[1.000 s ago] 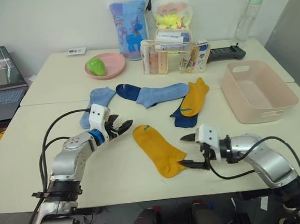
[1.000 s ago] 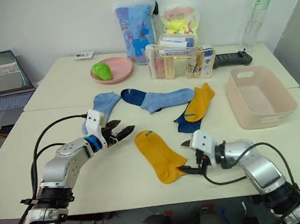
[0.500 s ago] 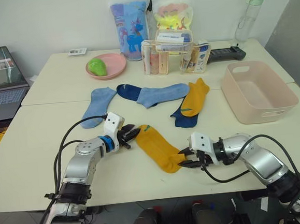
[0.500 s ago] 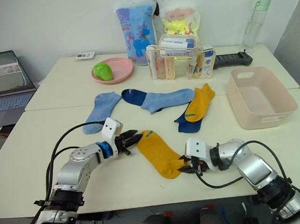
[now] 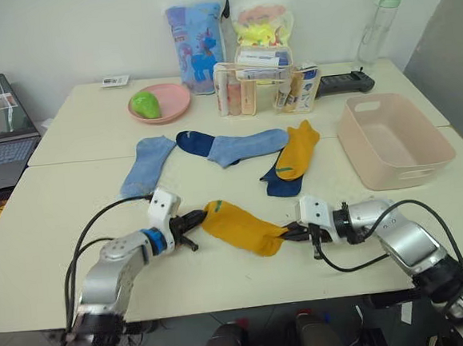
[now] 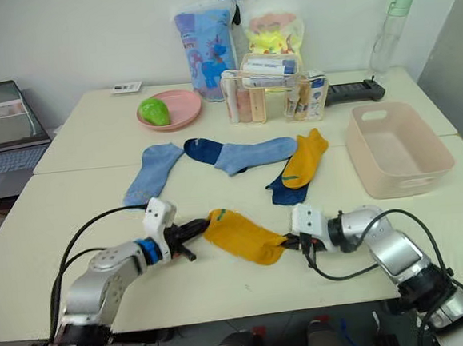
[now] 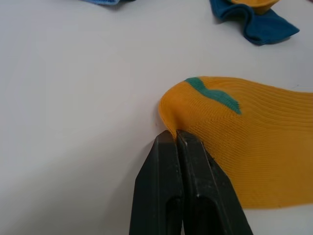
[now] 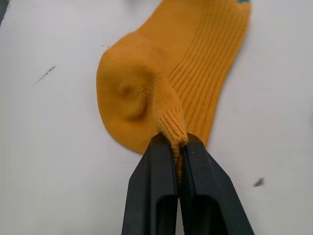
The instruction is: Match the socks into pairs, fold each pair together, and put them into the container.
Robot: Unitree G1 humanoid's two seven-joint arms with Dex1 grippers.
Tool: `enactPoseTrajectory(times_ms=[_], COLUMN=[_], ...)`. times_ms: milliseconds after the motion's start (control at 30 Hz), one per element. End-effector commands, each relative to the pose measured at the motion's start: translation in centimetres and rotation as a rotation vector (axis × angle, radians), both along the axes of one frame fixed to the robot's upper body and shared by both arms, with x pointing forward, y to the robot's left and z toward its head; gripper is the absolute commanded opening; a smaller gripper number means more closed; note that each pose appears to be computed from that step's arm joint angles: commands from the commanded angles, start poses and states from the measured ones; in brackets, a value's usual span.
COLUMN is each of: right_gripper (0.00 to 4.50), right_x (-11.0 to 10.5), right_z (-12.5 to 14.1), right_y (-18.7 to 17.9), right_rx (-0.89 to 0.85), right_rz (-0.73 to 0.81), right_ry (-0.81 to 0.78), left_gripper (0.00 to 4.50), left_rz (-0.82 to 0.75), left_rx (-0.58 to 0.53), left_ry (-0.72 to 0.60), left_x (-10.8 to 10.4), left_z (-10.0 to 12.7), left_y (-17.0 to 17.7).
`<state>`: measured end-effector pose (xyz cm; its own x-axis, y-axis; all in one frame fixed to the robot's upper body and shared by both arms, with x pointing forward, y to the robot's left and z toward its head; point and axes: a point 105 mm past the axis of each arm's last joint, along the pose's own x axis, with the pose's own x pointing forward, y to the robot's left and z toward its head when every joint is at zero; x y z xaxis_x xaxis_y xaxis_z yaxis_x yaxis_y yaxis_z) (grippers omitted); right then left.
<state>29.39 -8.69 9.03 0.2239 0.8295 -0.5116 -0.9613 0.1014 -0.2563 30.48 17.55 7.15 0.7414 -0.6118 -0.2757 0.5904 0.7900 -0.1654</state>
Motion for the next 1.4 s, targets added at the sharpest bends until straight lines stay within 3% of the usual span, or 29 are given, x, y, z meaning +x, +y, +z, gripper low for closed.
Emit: enactPoseTrajectory(times_ms=[33,200,367,400,567,667,867,967,1133,1400], right_gripper=[0.0,0.0,0.0,0.58,2.23,3.24,3.24,3.24,3.24,3.24], right_x=[1.0,1.7,2.0,1.9,1.4,0.6,-1.1,-1.3,-1.3,-1.6], right_z=[1.3,1.4,2.3,2.5,3.1,3.5,3.4,2.8,0.7,0.7], right_y=[-0.5,-1.5,-1.1,-1.1,-2.2,-3.3,-4.6,-4.4,-3.1,-1.0], right_rx=[-0.003,-0.031,0.017,0.027,0.009,0.024,0.119,0.14,0.177,0.225], right_rz=[0.027,0.061,0.064,0.065,0.021,-0.042,-0.223,-0.284,-0.378,-0.389], right_ry=[-0.049,0.018,0.075,0.084,0.09,0.114,0.178,0.21,0.336,0.408], left_gripper=[0.03,0.03,0.03,0.0,0.0,0.0,0.0,0.0,0.0,0.0], left_rz=[0.116,0.238,0.282,0.283,0.166,0.139,0.023,-0.033,-0.202,-0.196], left_rx=[-0.081,-0.081,-0.094,-0.094,-0.121,-0.084,0.025,0.023,0.1,0.164], left_ry=[-0.073,-0.07,-0.065,-0.066,-0.018,-0.024,-0.091,-0.091,-0.035,-0.049], left_x=[-0.6,-3.3,-3.1,-2.9,-3.1,-3.2,-2.1,-1.4,-0.4,0.8], left_z=[2.9,2.0,1.4,1.3,1.0,1.2,3.4,3.9,3.1,2.9], left_y=[0.7,0.3,0.1,0.0,-1.3,-0.2,2.1,2.2,1.4,2.7])
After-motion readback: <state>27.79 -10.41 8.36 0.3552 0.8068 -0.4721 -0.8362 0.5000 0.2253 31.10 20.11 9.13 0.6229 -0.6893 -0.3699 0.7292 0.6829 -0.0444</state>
